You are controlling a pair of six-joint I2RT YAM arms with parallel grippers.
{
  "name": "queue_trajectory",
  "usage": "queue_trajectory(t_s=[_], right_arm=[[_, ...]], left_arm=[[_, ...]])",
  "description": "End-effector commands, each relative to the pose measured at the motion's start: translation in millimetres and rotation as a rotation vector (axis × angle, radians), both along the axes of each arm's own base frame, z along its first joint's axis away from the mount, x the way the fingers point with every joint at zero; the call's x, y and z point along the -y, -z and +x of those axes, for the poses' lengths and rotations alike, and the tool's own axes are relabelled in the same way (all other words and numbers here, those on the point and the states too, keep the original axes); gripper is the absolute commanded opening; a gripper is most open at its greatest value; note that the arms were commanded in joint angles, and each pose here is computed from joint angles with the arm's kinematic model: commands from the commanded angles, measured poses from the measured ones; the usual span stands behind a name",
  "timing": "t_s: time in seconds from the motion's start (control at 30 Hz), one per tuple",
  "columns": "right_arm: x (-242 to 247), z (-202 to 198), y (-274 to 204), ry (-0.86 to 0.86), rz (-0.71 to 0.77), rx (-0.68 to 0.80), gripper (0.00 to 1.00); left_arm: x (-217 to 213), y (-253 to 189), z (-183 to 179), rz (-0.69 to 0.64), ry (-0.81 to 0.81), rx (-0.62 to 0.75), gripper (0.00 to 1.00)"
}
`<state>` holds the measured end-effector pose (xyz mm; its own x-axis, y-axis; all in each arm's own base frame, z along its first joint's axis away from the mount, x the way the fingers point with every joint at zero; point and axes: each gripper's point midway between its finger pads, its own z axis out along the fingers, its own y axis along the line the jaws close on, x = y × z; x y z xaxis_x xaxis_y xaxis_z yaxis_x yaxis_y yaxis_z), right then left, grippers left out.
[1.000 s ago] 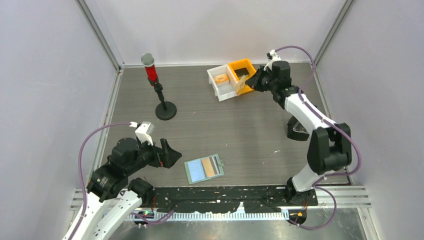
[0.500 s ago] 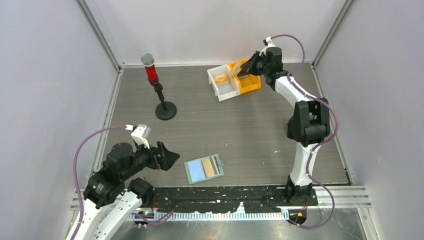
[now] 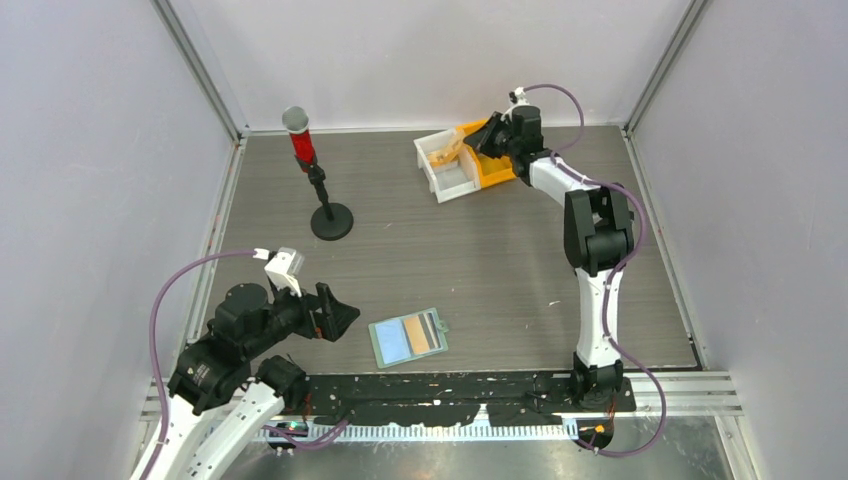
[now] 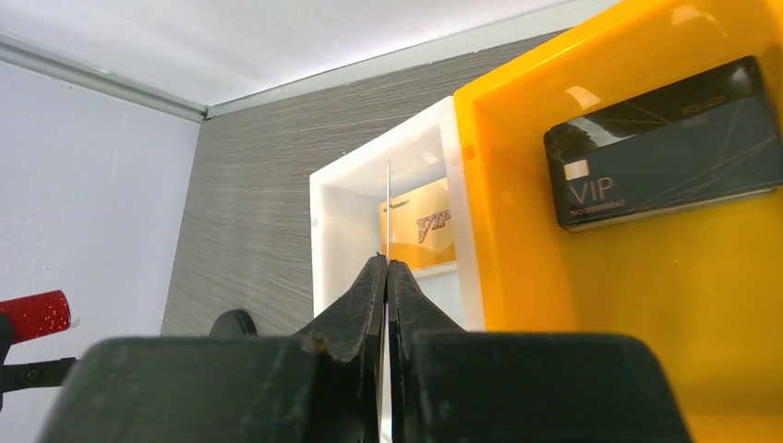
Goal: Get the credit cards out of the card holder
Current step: Place the credit card in the storage box.
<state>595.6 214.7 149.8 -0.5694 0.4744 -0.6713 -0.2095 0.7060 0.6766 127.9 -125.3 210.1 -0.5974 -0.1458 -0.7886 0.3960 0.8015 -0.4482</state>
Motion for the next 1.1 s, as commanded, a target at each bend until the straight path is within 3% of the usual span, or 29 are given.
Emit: queue_trajectory(t_s=[0.0, 1.07], right_arm=[[-20.4, 14.1, -41.6, -0.003, 0.043, 0.134, 0.05], [-50.7, 27.0, -2.1, 0.042, 0.001, 0.070, 0.05]], left_arm=[[-0.4, -6.3, 0.5, 0.004, 0.009, 0.027, 0.99], [-1.9, -8.0, -0.8, 0.002, 0.005, 0.034, 0.99]])
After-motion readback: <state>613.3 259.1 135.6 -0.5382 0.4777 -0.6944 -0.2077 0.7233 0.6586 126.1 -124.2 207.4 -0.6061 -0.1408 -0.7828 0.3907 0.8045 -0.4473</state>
